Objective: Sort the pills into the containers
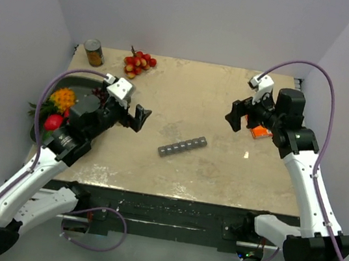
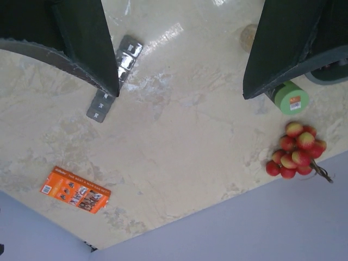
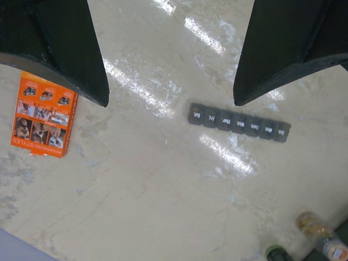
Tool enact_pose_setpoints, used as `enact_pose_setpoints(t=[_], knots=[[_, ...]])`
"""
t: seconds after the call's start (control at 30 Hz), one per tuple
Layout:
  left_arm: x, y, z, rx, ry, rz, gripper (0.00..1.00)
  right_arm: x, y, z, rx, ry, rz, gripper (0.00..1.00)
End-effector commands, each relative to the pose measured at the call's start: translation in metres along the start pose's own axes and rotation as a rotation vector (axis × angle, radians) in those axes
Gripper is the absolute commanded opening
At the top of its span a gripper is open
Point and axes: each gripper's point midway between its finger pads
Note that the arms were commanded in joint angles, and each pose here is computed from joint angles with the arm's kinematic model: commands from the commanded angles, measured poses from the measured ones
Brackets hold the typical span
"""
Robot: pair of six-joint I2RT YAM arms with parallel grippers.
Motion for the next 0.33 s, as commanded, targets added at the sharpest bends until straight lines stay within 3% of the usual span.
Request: enact_pose_setpoints(t=[0.0,0.3], knots=[[-0.02,-0.002,-0.008,-0.124,0.073,0.019,0.99,-0.026,-0.016,0.056,0.16,-0.187,-0.145,0.99],[-0.042,0.006,0.005,-0.129,0.05,0.056,0.99,-0.035,-0.024,0.055,0.092,-0.208,-0.176,0.99]])
Point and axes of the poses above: each gripper's point midway between its finger pads, its own x axis out along the fingers, its own y axis along the line the jaws close on, z = x × y, and after that the axes turned 11 degrees about x, right-handed
